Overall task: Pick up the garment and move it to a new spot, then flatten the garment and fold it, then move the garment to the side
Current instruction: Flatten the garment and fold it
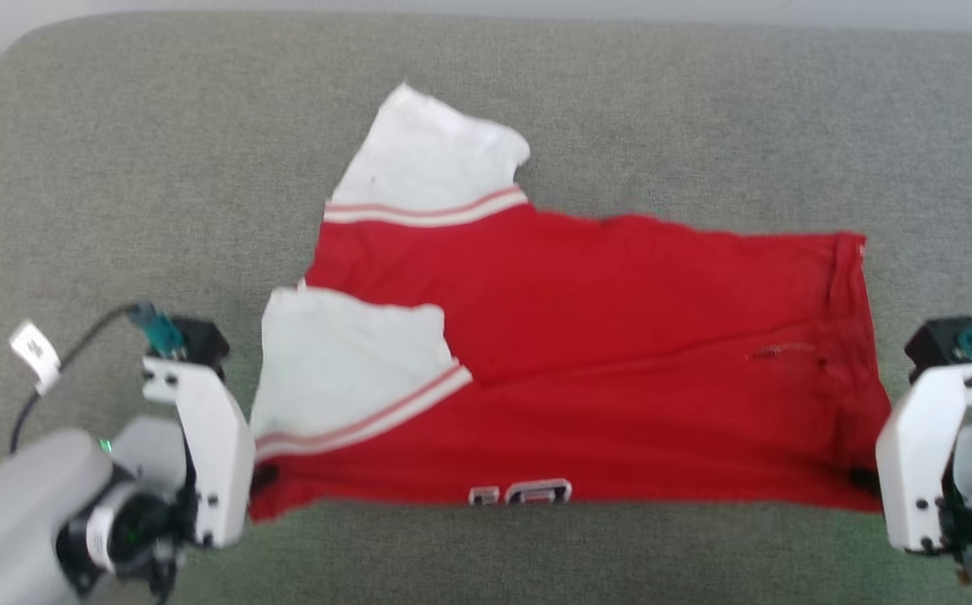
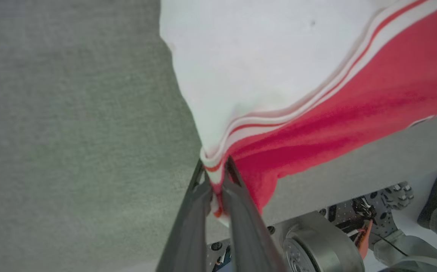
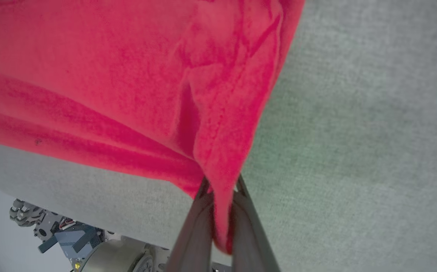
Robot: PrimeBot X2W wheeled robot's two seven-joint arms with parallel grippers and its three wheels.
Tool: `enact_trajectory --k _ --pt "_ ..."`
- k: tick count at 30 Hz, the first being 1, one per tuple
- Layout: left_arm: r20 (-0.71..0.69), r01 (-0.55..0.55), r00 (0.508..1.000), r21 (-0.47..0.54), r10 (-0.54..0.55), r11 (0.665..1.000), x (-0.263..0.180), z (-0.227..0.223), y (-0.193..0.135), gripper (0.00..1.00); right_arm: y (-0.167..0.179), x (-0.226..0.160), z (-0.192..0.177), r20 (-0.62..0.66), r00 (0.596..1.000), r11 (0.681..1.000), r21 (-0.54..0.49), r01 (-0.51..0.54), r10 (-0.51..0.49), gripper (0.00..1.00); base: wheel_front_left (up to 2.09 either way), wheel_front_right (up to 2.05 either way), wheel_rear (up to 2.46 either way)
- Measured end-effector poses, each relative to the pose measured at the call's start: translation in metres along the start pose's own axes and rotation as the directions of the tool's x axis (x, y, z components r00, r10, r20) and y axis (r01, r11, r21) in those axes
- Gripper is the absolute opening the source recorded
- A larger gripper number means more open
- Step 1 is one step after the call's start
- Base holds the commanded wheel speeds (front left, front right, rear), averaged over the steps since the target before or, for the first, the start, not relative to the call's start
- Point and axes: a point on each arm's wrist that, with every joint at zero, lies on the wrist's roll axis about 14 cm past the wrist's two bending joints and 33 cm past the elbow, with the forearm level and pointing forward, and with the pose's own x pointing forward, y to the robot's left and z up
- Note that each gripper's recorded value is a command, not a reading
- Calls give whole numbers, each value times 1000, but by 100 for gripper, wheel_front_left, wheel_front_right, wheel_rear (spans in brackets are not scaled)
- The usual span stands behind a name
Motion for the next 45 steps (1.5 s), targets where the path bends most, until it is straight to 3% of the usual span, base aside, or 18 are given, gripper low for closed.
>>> enact_trajectory --k 7,8,10,11,12,13,19,26,30,31,33,45 --pt "-41 26 999 -33 -27 999 3 -31 -14 0 -1 1 -18 -15 1000 999 33 0 0 0 0 0 0" --pt "-37 30 999 -37 -32 999 4 -33 -16 6 -1 3 -19 -7 1000 999 38 -3 3 0 0 0 0" --pt "-34 42 998 -52 -44 998 8 -36 -20 34 1 8 -25 -11 1000 999 46 -7 8 35 0 0 0" --pt "-32 45 998 -54 -47 998 10 -38 -21 57 1 10 -25 -4 1000 999 44 -4 5 49 0 0 0" --pt "-31 42 999 -58 -44 997 10 -39 -20 95 1 10 -24 10 1000 999 47 -3 2 77 0 0 0" --pt "-24 40 999 -60 -41 997 11 -39 -19 100 0 10 -23 21 1000 999 49 -3 2 100 0 0 0" --pt "51 41 998 -59 -38 997 0 -24 -16 100 0 -1 -8 150 989 999 54 0 -8 100 0 0 0" --pt "194 27 981 -21 -22 999 -25 19 -11 100 2 -26 26 380 925 998 62 7 -30 100 0 0 0" --pt "312 23 950 28 -31 999 -40 60 -15 100 4 -44 46 530 847 998 62 14 -45 100 0 0 0" --pt "375 13 926 68 -37 998 -46 83 -18 100 6 -49 53 584 810 998 60 17 -49 100 0 0 0" --pt "404 4 914 85 -38 996 -49 95 -19 100 7 -53 57 612 789 998 55 25 -53 100 0 0 0" --pt "570 -4 812 215 -123 976 -46 208 -46 100 -2 -90 95 854 508 991 65 116 -115 100 0 0 0"
